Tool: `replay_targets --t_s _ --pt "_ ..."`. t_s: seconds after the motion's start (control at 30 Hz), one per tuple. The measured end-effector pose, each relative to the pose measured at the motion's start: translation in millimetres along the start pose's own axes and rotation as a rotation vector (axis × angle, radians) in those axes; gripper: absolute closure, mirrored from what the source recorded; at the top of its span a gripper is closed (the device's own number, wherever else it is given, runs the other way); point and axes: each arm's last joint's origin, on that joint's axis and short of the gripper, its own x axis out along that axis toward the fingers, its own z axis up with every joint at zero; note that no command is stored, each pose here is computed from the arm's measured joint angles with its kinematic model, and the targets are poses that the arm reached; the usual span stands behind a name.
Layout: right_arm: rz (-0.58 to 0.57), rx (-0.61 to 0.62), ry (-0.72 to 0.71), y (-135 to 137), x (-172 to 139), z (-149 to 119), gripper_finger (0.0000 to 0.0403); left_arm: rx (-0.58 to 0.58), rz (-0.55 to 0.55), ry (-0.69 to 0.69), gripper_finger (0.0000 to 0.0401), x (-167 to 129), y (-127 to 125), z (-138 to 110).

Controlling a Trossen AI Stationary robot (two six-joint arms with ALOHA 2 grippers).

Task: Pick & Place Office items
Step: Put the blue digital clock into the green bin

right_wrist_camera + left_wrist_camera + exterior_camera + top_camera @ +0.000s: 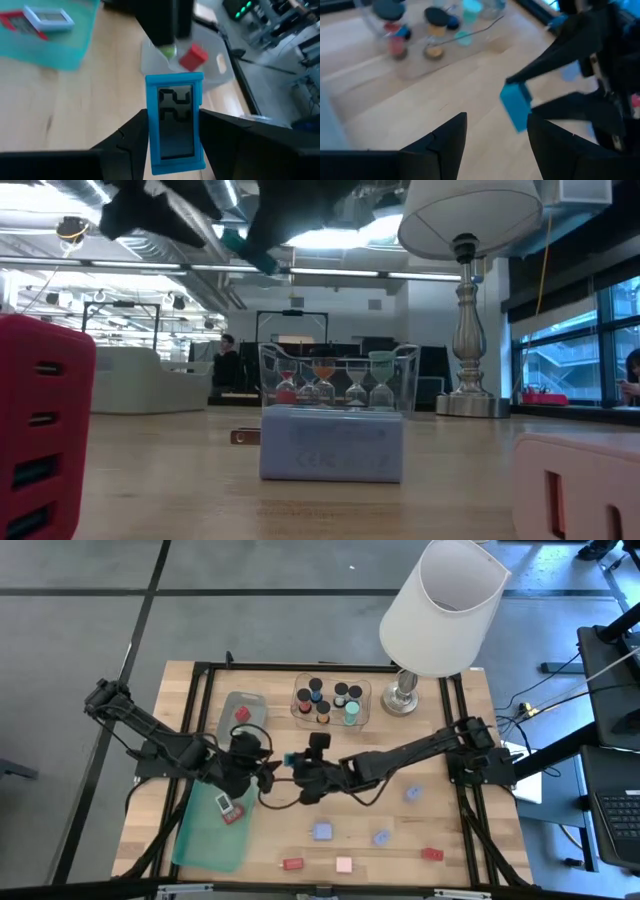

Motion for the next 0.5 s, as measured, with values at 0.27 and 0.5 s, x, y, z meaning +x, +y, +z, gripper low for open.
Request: replay_targets --t_s 0.27,0.5 --pt "-0.055 -0.038 -0.054 6.3 -6.7 6.4 0.0253 -0.02 -0.025 -0.049 0.0197 8.8 -2.6 13.3" --pt "-0.123 -0.081 -0.048 6.3 -8.3 6.5 0.0253 -0.077 -0.053 -0.018 0.0203 17.1 -1.2 22.7"
